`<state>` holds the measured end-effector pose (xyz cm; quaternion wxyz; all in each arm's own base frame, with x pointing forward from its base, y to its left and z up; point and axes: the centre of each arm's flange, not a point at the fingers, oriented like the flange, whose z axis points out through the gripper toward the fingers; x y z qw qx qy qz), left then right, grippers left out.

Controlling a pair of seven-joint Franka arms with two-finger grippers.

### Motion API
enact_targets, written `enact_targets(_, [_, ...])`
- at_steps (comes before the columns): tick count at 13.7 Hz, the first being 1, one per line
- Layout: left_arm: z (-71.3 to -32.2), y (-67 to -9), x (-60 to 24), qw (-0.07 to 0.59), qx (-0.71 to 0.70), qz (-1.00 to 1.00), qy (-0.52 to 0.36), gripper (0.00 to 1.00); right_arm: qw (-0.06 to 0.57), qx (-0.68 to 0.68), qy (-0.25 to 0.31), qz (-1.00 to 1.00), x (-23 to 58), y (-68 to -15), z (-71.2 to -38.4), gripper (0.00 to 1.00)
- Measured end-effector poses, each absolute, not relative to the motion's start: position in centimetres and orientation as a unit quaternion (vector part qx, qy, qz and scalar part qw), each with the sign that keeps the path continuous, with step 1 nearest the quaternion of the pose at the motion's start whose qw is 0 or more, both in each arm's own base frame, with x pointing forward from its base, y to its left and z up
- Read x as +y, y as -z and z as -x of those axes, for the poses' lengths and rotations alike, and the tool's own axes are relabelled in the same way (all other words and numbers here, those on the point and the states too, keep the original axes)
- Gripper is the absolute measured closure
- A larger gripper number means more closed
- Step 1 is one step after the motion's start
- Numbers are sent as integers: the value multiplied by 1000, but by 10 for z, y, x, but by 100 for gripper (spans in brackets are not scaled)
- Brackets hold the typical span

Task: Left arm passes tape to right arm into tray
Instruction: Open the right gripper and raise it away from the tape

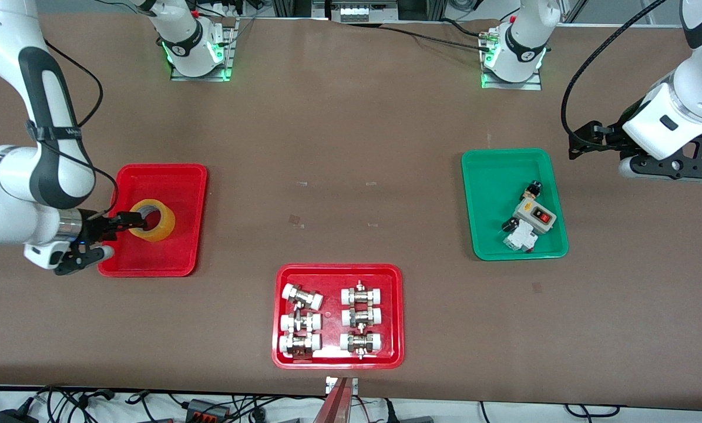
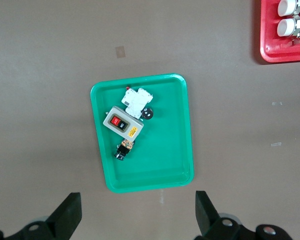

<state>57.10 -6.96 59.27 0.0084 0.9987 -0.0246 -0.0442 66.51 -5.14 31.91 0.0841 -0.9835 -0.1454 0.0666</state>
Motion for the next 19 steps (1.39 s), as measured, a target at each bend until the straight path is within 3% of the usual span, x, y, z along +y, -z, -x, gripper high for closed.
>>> enact_targets(4, [-571,-593,-70,8,-25,-999,44,0,27,-41,-59,997,-27,-397,-667,0])
enact_targets(10, [-571,-593,-71,8,-26,-999,44,0,11,-16,-40,999,-35,-541,-663,0])
enact_targets(19, [-570,-593,-77,9,-31,-999,44,0,4,-12,21,1000,-33,-577,-658,0])
